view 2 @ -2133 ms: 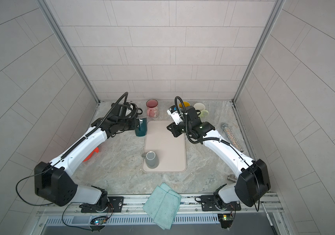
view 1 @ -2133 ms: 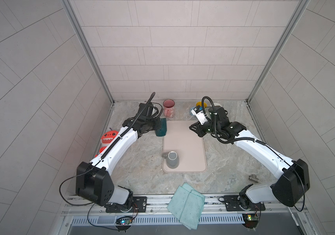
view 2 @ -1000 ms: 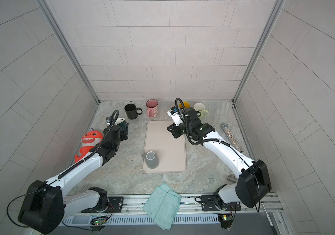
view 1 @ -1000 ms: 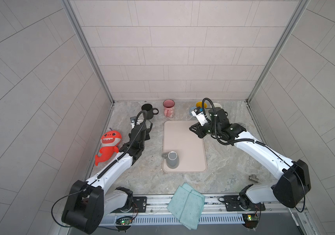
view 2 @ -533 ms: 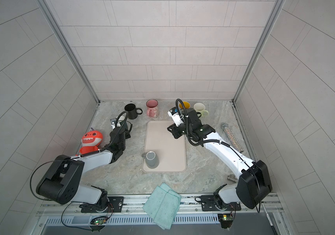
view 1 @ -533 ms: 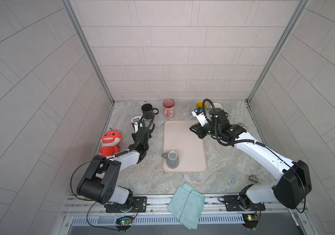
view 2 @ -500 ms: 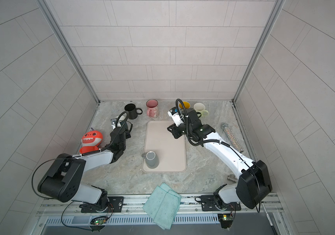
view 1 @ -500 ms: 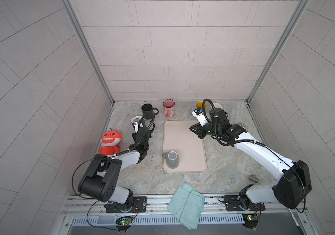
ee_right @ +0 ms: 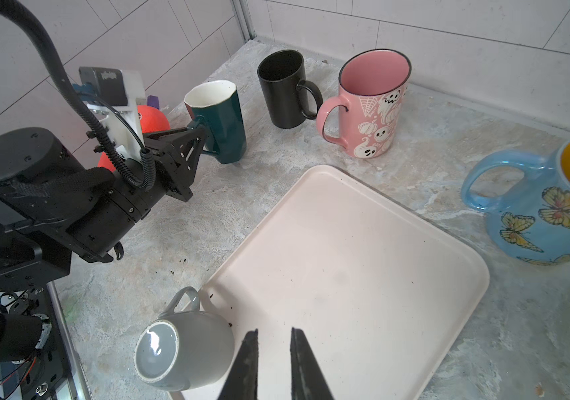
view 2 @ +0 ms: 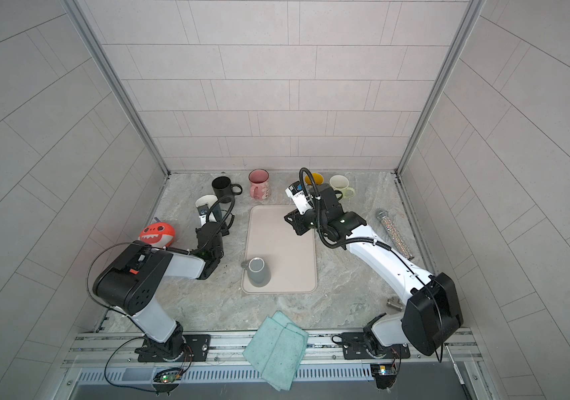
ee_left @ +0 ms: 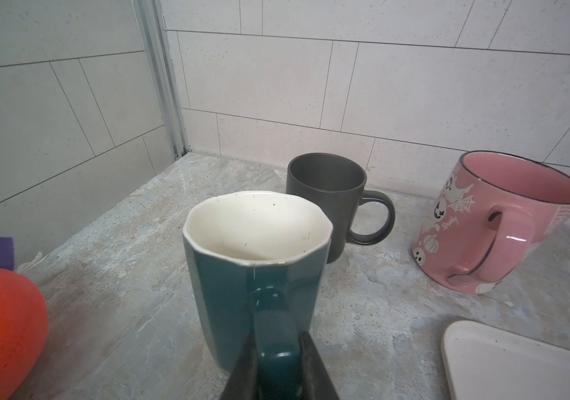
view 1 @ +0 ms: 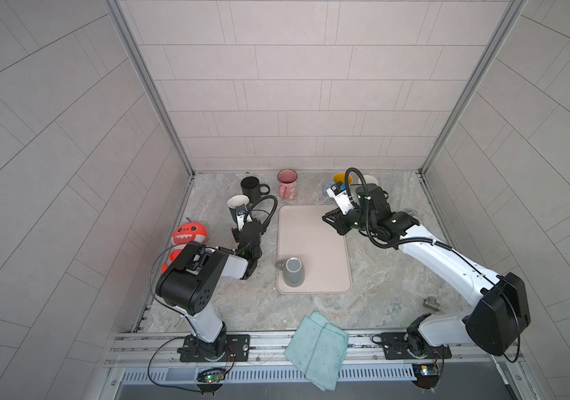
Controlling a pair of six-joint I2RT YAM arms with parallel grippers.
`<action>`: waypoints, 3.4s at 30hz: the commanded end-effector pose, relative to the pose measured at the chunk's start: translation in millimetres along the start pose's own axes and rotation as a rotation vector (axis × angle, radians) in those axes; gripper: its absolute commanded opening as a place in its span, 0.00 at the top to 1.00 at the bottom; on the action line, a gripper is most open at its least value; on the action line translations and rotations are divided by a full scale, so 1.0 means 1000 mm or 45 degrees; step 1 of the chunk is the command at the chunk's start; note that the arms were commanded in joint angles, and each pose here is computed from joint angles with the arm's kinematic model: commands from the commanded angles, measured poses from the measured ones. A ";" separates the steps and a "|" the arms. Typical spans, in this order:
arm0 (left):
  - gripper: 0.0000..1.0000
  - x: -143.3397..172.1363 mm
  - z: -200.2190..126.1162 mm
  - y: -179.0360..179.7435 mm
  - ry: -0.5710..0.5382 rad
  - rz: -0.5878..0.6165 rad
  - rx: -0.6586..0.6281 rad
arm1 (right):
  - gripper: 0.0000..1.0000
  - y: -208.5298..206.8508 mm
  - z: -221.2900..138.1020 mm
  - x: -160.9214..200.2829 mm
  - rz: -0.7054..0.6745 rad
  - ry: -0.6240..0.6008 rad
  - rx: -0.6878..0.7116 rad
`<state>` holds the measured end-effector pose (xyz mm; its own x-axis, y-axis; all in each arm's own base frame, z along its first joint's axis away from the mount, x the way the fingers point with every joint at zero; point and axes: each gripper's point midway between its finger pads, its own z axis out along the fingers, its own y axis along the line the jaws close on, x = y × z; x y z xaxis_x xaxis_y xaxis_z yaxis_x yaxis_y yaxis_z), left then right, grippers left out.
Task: Turn the mug right side up
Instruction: Place the mug at the top-left of the table, then pick up the mug from the tray.
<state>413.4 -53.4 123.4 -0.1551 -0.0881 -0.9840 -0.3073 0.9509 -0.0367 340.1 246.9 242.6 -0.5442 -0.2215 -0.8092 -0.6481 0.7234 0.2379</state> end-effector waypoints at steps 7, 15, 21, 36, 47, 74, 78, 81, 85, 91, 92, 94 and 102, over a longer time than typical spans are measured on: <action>1.00 -0.026 -0.004 -0.007 -0.177 -0.084 -0.030 | 0.81 0.001 -0.007 -0.011 0.000 -0.054 0.003; 0.98 -0.010 -0.006 -0.007 -0.127 -0.047 -0.045 | 0.81 0.001 -0.006 -0.010 0.006 -0.050 0.000; 0.93 -0.005 -0.008 -0.007 -0.091 -0.029 -0.043 | 0.81 0.002 -0.006 -0.010 0.009 -0.057 -0.003; 0.65 -0.003 -0.011 -0.010 -0.045 -0.018 -0.029 | 0.80 0.003 -0.009 -0.011 0.013 -0.065 -0.006; 0.50 -0.002 -0.021 -0.006 -0.030 -0.021 -0.026 | 0.80 0.005 -0.011 -0.015 0.011 -0.078 -0.013; 0.38 -0.021 -0.091 0.018 0.159 -0.042 0.034 | 0.80 0.017 -0.028 -0.018 0.021 -0.158 -0.052; 0.39 -0.044 -0.118 0.029 0.221 -0.068 0.080 | 0.80 0.021 -0.036 -0.019 0.027 -0.177 -0.060; 0.43 -0.062 -0.141 0.041 0.321 -0.087 0.111 | 0.79 0.024 -0.042 -0.021 0.034 -0.176 -0.061; 0.43 -0.094 -0.177 0.065 0.468 -0.132 0.096 | 0.79 0.031 -0.045 -0.021 0.052 -0.133 -0.088; 0.42 -0.093 -0.218 0.046 0.993 -0.088 0.151 | 0.76 0.036 -0.049 -0.019 0.060 -0.077 -0.095; 0.42 -0.088 -0.224 0.036 1.086 -0.096 0.193 | 0.76 0.036 -0.049 -0.019 0.060 -0.069 -0.094; 0.44 -0.080 -0.235 0.008 1.268 -0.169 0.293 | 0.76 0.035 -0.049 -0.019 0.061 -0.048 -0.089; 0.45 -0.077 -0.223 -0.013 1.532 -0.563 0.363 | 0.75 0.037 -0.043 -0.018 0.063 0.011 -0.110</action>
<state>234.7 -122.2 236.0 -0.8671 -0.4087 -0.2848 -0.2807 0.8732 -0.3984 307.2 246.7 290.6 -0.5686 -0.1657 -0.8058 -0.6520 0.6880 0.3185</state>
